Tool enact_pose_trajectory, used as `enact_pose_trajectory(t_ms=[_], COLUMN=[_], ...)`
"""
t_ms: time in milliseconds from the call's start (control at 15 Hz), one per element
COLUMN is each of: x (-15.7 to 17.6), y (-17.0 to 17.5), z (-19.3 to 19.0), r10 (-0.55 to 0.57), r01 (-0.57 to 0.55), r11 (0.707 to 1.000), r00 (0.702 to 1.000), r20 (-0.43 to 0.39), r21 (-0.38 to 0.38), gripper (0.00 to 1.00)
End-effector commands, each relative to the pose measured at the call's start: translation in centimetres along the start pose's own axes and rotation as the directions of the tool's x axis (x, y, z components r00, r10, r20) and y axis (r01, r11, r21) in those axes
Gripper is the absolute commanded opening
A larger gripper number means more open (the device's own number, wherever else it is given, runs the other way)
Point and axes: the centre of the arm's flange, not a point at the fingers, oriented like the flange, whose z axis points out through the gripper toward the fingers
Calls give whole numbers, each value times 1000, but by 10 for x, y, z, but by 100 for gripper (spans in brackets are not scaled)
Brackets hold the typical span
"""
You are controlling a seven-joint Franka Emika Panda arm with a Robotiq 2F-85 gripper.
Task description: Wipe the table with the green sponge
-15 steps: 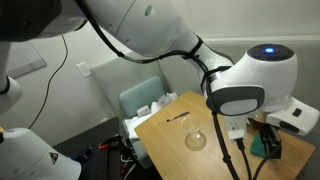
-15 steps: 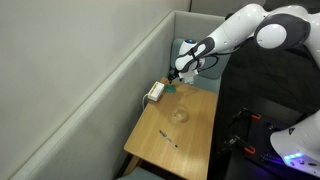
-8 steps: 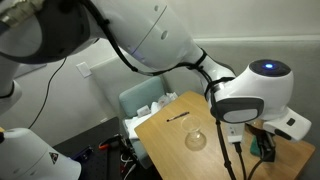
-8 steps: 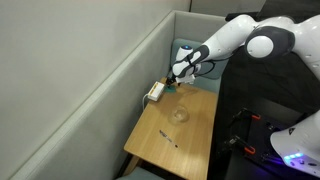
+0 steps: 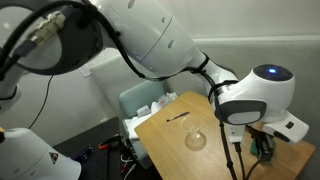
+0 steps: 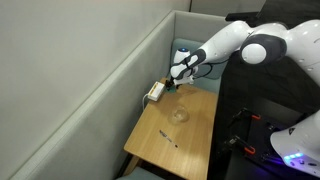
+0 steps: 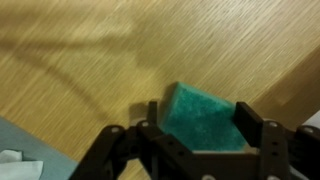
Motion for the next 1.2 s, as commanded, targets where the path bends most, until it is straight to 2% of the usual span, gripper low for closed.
enact_pose_trajectory(t_ms=[0,267,400,533,733,867,1133], x=[11,10,8,3,-14,-29,-61], y=[-8,-10,-11,-10,-5,2,29], z=[3,-4,-8,-12,-12,-11,-8], r10=[23,23,18,12,-5,-4,37], r01=[-23,-23,-18,-12,6,8,-14], r11=[1000,1000,1000,1000,1000,1000,998], r00=[1000,1000,1000,1000,992,977,918], r20=[17,8,6,23,123,215,395], r21=[-15,-9,-9,-10,-8,-17,-60], gripper=[49,22,16,0,2,2,2])
